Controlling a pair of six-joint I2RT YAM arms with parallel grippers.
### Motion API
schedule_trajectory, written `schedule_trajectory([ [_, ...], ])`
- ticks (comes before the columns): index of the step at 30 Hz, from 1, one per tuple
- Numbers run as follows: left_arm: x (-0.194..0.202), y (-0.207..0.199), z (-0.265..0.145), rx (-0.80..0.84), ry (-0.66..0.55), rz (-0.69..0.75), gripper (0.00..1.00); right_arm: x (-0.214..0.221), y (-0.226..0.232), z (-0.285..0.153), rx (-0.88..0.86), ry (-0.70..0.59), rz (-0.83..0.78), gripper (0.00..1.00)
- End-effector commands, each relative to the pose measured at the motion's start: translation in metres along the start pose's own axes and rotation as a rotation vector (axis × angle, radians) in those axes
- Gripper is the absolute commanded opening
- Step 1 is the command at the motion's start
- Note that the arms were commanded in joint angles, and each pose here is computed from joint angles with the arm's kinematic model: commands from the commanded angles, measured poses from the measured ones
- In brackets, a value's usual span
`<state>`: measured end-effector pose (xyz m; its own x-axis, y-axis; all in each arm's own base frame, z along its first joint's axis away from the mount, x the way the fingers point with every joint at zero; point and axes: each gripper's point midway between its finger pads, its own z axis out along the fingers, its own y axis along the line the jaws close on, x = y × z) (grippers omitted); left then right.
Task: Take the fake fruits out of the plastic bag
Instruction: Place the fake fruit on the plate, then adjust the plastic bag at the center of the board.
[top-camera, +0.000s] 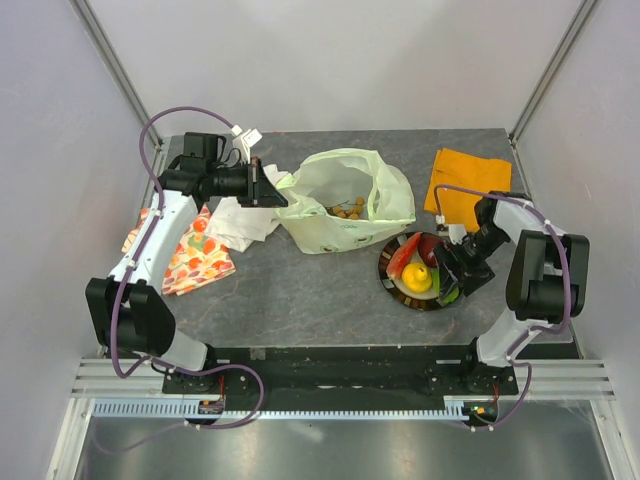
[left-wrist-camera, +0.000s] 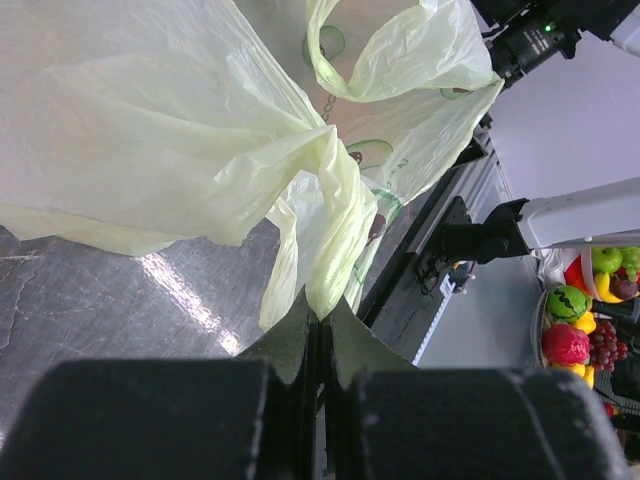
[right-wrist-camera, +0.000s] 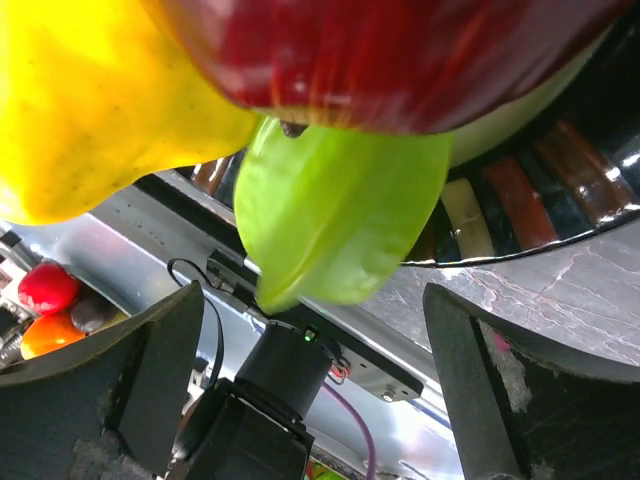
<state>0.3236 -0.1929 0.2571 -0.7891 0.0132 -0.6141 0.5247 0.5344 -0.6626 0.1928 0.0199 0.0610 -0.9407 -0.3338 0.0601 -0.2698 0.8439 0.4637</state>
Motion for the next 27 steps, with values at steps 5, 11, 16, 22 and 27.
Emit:
schedule_trajectory([
  [5, -0.006, -0.004, -0.001, 0.013, -0.016, 0.064, 0.02, 0.003, 0.003, -0.073, 0.094, -0.095, -0.088, 0.98],
  [11, 0.017, 0.0, -0.004, 0.0, 0.021, 0.066, 0.02, -0.085, 0.044, -0.229, 0.413, -0.568, -0.494, 0.98],
  [16, 0.049, -0.018, -0.008, 0.129, 0.069, 0.054, 0.02, -0.186, 0.163, -0.251, 0.351, -0.809, -0.748, 0.98],
  [22, 0.069, -0.036, -0.018, 0.196, 0.091, 0.05, 0.02, -0.237, 0.252, -0.128, 0.201, -0.73, -0.919, 0.83],
  [27, 0.075, -0.035, -0.03, 0.156, 0.073, 0.07, 0.02, -0.204, 0.24, -0.024, 0.229, -0.542, -0.867, 0.7],
])
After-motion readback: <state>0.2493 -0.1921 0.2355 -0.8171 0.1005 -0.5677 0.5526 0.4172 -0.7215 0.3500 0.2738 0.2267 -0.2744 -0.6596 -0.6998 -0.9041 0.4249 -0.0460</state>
